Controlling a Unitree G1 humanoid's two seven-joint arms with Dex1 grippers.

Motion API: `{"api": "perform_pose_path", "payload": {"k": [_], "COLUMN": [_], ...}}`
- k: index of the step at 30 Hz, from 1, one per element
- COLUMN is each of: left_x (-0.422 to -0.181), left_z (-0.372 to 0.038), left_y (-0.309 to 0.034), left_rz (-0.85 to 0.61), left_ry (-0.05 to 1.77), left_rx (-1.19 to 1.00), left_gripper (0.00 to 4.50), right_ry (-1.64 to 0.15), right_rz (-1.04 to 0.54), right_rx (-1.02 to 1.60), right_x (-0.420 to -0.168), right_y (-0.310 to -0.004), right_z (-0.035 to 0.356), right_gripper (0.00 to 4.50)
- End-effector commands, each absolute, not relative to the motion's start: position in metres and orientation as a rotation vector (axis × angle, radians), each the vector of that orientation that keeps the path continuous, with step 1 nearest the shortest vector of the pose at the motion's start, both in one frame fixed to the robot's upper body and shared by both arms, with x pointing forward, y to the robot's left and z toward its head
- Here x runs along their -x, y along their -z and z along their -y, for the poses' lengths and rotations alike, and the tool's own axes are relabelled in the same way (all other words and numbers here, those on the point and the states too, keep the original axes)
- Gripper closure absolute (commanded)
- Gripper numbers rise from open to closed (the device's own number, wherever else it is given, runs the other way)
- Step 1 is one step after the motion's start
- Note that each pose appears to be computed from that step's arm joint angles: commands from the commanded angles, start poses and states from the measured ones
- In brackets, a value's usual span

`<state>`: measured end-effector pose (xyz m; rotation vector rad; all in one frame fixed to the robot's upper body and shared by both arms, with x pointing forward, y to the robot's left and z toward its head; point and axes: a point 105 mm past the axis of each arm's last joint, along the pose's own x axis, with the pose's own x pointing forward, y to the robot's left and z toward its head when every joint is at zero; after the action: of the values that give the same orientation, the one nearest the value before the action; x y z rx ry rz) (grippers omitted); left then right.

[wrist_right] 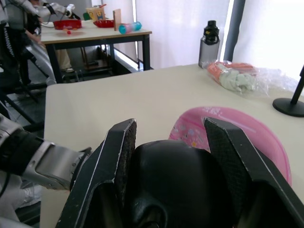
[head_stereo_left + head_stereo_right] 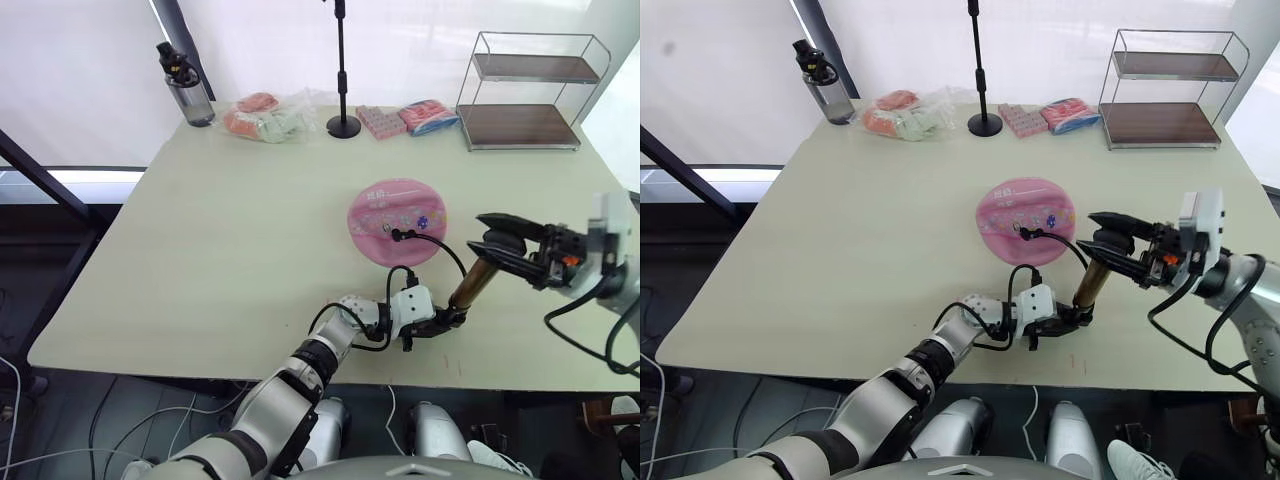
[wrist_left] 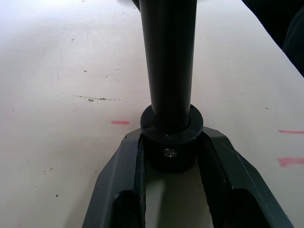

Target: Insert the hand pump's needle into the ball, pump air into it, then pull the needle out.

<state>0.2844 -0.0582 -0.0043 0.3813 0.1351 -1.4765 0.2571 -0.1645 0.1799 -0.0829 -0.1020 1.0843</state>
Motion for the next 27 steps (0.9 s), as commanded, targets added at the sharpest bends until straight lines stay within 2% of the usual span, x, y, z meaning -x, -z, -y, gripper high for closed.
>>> {"api": "perform_pose_path", "payload": {"k": [1,6,9,15,20,24,27], "left_x": [-0.272,-0.272,-0.272,-0.273,-0.273,-0.272,-0.272], "left_z": [0.039,0.040,0.040,0.040,0.039,0.039,0.039], "left_y": [0.037,0.036,0.036,0.035,0.037,0.036,0.036], "left_rz": [-0.291,-0.294,-0.295,-0.285,-0.289,-0.288,-0.288], "left_ry": [1.465,1.466,1.467,1.463,1.462,1.468,1.472], "left_rx": [-0.348,-0.346,-0.344,-0.346,-0.351,-0.348,-0.348], "left_gripper": [3.41,3.41,3.41,3.41,3.41,3.41,3.41], "right_ry": [-1.057,-1.051,-1.053,-1.064,-1.067,-1.074,-1.079], "right_rz": [-0.042,-0.065,-0.047,0.087,0.207,0.262,0.272], "right_rx": [0.085,0.095,0.101,0.099,0.115,0.133,0.132], "right_x": [-0.259,-0.258,-0.259,-0.263,-0.263,-0.259,-0.256], "right_y": [-0.125,-0.100,-0.101,-0.152,-0.213,-0.253,-0.271], "right_z": [0.163,0.158,0.156,0.158,0.166,0.172,0.175], "right_gripper": [2.59,2.59,2.59,2.59,2.59,2.59,2.59]}}
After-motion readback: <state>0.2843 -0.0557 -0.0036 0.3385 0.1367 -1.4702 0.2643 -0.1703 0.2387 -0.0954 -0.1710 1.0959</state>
